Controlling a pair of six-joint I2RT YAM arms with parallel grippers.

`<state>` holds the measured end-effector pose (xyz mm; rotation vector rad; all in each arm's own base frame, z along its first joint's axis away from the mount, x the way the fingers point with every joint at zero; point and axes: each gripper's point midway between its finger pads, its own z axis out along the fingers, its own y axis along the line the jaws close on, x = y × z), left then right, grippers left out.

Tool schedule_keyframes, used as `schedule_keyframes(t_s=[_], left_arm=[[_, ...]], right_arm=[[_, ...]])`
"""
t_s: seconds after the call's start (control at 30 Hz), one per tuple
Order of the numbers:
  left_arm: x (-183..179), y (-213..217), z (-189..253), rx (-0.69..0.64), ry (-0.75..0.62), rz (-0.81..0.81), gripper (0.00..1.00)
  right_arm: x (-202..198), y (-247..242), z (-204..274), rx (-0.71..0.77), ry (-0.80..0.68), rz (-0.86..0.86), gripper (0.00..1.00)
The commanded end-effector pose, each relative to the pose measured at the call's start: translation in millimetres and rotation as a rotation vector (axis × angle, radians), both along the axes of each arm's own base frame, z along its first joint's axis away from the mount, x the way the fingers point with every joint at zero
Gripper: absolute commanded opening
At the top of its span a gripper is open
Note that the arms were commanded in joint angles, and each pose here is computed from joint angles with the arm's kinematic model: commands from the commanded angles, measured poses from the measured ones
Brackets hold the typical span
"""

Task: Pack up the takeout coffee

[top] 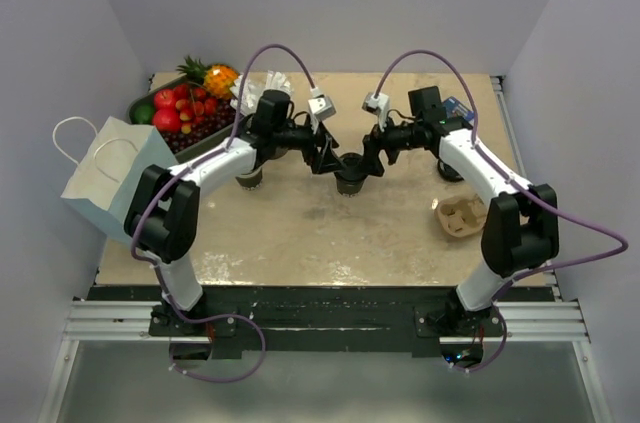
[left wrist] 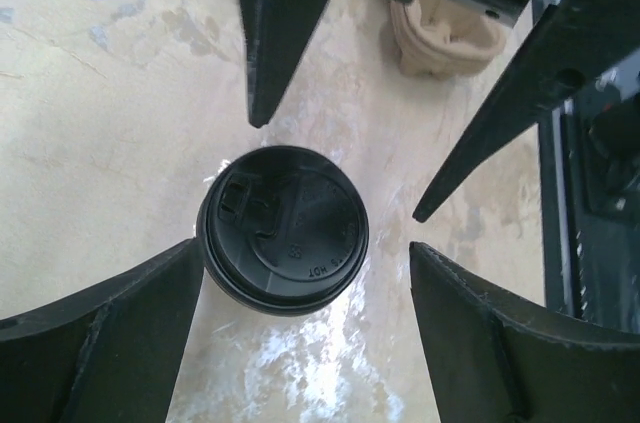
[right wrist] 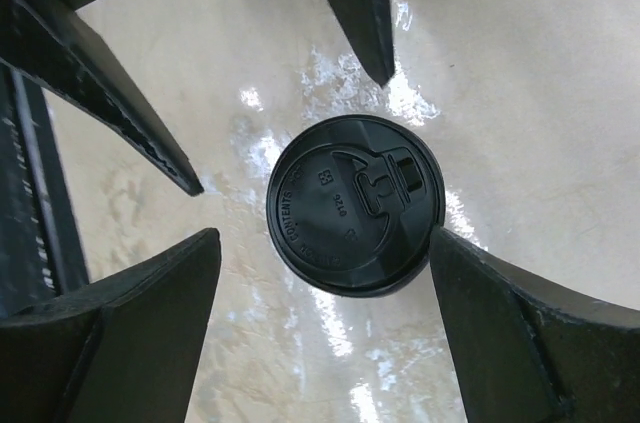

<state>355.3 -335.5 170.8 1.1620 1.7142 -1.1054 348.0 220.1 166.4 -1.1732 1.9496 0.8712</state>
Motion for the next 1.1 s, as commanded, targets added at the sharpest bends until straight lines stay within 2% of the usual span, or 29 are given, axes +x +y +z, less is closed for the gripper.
schedule_keyframes(t_s=[0.0, 0.03, 0.1, 0.13, 0.27, 0.3, 0.43, 0.7, 1.07], left_arm=[[10, 6, 51, -0.185, 0.083, 0.111, 0.88], [12, 9, 53, -0.209, 0.155, 0.147, 0.87], [18, 14, 53, -0.237, 0.209, 0.191, 0.85], [21, 20, 51, -0.254, 0.290, 0.232, 0.84], [26, 37, 35, -0.293, 0.407, 0.283, 0.76], [25, 39, 27, -0.289, 0.437, 0.276, 0.72], [18, 40, 16, -0.307, 0.495, 0.227, 0.64], [14, 39, -23, -0.271, 0.577, 0.215, 0.54], [21, 35, -40, -0.266, 0.609, 0.202, 0.49]], right_arm=[[9, -1, 25, 0.170, 0.164, -0.104, 0.86], [15, -9, 23, 0.192, 0.197, -0.140, 0.84], [18, -21, 24, 0.251, 0.285, -0.173, 0.80], [18, -24, 23, 0.264, 0.314, -0.180, 0.75], [15, -37, 3, 0.301, 0.491, -0.188, 0.65], [16, -43, 0, 0.318, 0.514, -0.200, 0.63], [15, -50, -14, 0.368, 0.611, -0.207, 0.54], [21, -48, -36, 0.400, 0.703, -0.216, 0.49], [29, -45, -44, 0.423, 0.745, -0.213, 0.46]])
